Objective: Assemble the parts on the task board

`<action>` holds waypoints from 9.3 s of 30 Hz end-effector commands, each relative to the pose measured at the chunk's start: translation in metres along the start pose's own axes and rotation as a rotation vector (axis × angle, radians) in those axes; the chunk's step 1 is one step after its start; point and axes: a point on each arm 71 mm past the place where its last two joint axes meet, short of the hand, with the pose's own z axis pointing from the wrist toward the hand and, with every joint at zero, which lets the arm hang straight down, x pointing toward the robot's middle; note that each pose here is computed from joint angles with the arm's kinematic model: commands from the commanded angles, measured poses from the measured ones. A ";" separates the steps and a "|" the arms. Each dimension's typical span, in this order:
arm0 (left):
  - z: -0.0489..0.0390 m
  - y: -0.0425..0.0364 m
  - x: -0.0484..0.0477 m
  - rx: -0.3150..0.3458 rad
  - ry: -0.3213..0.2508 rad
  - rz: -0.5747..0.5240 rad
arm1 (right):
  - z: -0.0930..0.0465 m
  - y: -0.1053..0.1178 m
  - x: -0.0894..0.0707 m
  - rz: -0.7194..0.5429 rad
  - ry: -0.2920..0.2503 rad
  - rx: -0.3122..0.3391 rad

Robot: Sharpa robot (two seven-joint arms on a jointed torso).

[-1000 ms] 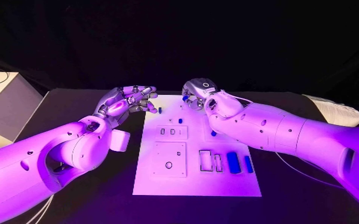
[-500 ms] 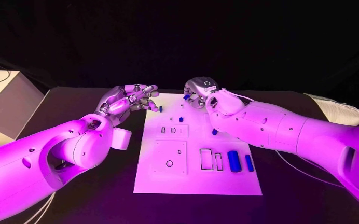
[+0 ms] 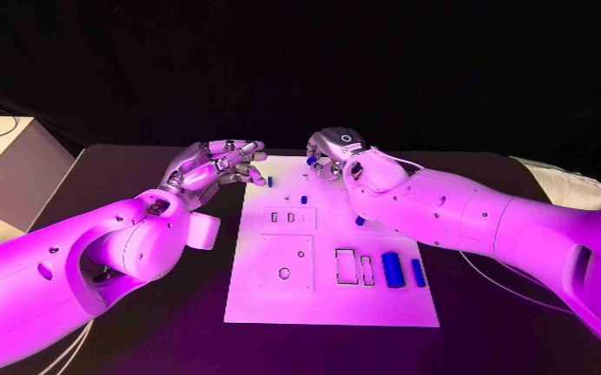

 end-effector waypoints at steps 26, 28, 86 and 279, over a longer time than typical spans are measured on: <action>0.0006 -0.0018 0.0013 0.006 0.018 0.000 | 0.002 0.002 0.004 0.009 0.023 -0.013; 0.0005 -0.0018 0.0010 0.006 0.018 0.000 | 0.001 0.000 0.003 0.012 0.012 -0.010; 0.0023 0.0018 -0.0102 0.002 0.003 0.031 | -0.055 -0.117 -0.020 0.323 0.217 0.388; 0.0059 0.0051 -0.0062 -0.015 0.018 0.021 | -0.023 0.035 0.025 0.117 0.099 -0.006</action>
